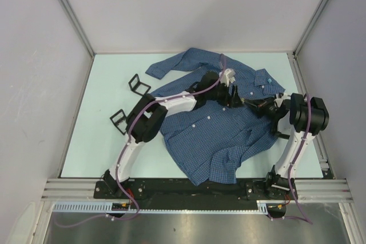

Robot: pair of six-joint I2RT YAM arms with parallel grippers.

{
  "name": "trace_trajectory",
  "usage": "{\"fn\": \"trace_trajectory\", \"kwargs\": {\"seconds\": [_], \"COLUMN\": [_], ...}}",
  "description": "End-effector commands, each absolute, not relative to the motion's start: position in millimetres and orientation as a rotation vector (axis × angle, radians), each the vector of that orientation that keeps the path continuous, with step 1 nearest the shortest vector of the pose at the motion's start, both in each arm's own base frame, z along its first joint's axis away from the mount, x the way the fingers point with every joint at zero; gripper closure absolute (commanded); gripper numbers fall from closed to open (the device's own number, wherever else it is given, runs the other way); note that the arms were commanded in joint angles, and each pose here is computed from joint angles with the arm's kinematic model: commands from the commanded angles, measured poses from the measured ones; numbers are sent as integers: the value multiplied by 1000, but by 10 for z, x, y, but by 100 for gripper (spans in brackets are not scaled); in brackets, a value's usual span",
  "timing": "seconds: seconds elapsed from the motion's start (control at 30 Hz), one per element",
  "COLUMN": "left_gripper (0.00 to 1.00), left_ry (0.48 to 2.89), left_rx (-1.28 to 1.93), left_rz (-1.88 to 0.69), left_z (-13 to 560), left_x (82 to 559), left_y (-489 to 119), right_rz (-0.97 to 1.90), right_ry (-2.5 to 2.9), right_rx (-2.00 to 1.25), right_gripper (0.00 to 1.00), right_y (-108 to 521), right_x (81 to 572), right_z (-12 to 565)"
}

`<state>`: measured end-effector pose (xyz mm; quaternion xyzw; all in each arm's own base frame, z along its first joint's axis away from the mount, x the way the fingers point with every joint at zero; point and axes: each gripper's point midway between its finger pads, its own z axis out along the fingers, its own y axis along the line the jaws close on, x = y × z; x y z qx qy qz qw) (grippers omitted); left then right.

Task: Remove the brooch from the garment

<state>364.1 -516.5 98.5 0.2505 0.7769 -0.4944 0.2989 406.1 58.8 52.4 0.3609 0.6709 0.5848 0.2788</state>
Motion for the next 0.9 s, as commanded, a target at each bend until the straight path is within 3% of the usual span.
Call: {"fn": "trace_trajectory", "kwargs": {"seconds": [0.0, 0.17, 0.3, 0.43, 0.67, 0.87], "left_gripper": [25, 28, 37, 39, 40, 41], "left_ry": [1912, 2010, 2166, 2215, 2390, 2365], "left_rx": [610, 474, 236, 57, -297, -698], "left_rz": [-1263, -1213, -1277, -1314, -1399, -1459], "left_z": [1910, 1905, 1712, 1789, 1979, 2147], "left_x": [3752, 3654, 3471, 3378, 3080, 2988], "left_y": [-4822, -4379, -3916, -3490, -3063, -2806], "right_rz": [1488, 1356, 1140, 869, 794, 804], "right_ry": [1781, 1834, 1904, 1920, 1791, 1672], "right_rx": [733, 583, 361, 75, -377, -673], "right_gripper": [100, 100, 100, 100, 100, 100], "right_y": [674, 803, 961, 1177, 1933, 2538], "right_x": [4145, 4165, 4215, 4161, 3877, 3530], "right_z": [856, 1053, 1225, 1369, 1673, 1755]}}
